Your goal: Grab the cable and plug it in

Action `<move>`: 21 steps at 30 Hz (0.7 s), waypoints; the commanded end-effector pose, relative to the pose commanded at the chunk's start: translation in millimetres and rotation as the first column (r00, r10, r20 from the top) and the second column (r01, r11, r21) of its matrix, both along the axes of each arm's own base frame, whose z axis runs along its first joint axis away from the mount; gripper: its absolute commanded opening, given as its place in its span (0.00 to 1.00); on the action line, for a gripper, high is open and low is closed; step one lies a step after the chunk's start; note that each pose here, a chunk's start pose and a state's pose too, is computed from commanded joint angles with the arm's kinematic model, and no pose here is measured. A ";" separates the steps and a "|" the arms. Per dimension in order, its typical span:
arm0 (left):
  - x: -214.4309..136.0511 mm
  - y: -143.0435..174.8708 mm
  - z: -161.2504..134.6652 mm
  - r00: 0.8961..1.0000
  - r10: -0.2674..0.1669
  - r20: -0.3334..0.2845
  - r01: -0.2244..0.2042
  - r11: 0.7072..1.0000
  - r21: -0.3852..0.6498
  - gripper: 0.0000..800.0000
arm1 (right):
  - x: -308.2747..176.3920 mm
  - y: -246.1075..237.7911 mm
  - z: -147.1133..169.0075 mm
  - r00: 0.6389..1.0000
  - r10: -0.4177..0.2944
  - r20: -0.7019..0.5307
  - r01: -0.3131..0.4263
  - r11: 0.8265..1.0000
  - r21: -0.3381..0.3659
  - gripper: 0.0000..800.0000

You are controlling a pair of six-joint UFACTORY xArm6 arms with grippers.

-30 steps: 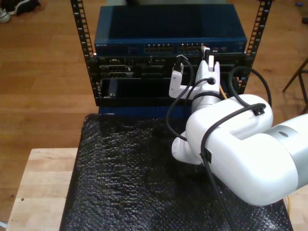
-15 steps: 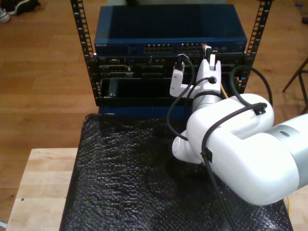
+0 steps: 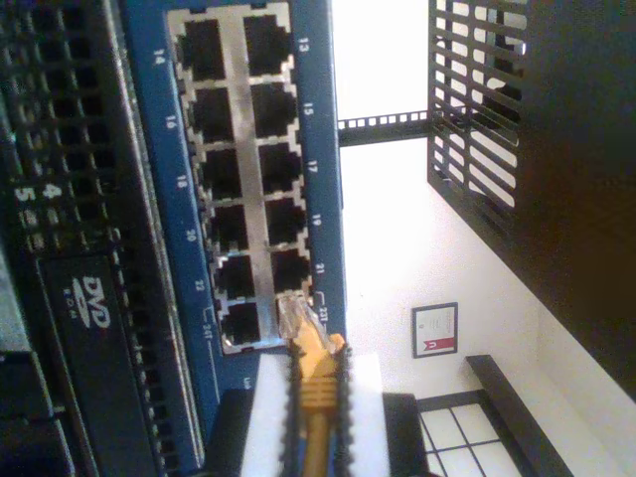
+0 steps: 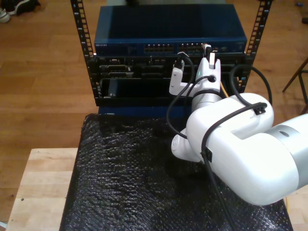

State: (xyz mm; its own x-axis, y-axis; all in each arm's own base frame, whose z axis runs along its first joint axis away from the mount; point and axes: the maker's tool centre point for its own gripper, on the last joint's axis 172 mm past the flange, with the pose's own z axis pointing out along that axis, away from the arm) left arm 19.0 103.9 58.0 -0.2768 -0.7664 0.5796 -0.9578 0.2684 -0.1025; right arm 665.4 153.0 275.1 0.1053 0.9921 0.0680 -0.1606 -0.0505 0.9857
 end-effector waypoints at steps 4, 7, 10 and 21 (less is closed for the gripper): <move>-0.4 0.1 0.0 1.000 -0.001 -0.001 0.001 1.000 0.000 1.00 | 0.3 1.7 -1.0 1.000 0.006 -0.001 -0.006 1.000 -0.002 0.00; -0.4 0.1 0.0 1.000 -0.001 -0.001 0.001 1.000 0.000 1.00 | 0.9 7.7 1.1 1.000 0.025 0.004 -0.025 1.000 -0.010 0.00; 0.0 0.0 0.0 1.000 0.000 0.000 0.000 1.000 0.000 1.00 | 1.4 9.5 1.8 1.000 0.031 0.005 -0.031 0.999 -0.011 0.00; -0.4 0.1 0.0 1.000 -0.001 -0.001 0.001 1.000 0.000 1.00 | 6.4 11.6 -3.3 0.999 0.039 -0.017 -0.039 0.999 -0.008 0.00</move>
